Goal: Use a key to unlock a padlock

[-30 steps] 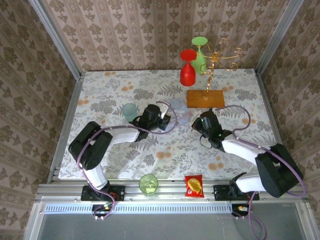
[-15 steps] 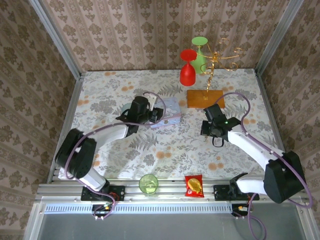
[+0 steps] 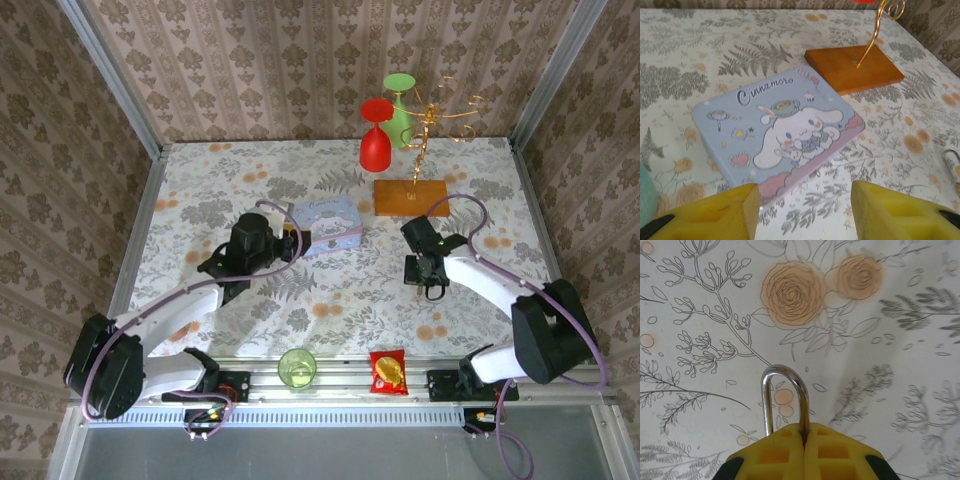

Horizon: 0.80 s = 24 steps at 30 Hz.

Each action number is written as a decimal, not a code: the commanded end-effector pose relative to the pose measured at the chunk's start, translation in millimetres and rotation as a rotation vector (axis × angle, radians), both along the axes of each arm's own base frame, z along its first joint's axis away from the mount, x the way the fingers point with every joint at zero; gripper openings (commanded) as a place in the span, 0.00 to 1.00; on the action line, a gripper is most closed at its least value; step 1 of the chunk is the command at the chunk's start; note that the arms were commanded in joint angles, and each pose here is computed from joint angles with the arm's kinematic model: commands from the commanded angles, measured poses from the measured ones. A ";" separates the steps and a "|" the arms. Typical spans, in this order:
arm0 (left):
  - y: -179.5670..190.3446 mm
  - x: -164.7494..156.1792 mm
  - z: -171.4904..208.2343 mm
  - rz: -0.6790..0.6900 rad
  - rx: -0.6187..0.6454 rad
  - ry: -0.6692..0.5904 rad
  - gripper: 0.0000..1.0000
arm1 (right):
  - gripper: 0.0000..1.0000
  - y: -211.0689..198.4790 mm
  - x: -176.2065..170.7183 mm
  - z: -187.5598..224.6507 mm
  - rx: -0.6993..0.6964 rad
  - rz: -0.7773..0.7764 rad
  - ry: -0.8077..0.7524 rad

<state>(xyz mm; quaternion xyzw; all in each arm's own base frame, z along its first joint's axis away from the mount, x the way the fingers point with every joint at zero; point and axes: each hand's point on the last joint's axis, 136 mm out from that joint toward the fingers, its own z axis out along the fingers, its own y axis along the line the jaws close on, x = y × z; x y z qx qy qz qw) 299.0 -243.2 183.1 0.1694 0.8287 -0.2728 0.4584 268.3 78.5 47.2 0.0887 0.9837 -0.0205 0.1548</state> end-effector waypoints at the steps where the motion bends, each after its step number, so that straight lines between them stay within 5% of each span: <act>1: 4.3 -12.2 -4.8 0.001 -0.028 0.046 0.51 | 0.00 16.5 14.6 -10.6 0.058 -0.012 -0.030; 13: 12.3 -20.9 -16.0 0.027 -0.035 0.080 0.51 | 0.00 35.2 18.3 -35.2 0.057 0.012 -0.009; 17: 15.8 -21.4 -23.8 0.046 0.017 0.105 0.54 | 0.17 32.6 14.2 -36.2 0.041 0.025 -0.008; 24: 23.9 -23.8 9.8 0.061 0.025 0.033 0.59 | 0.28 28.7 24.1 -5.2 0.020 0.053 -0.106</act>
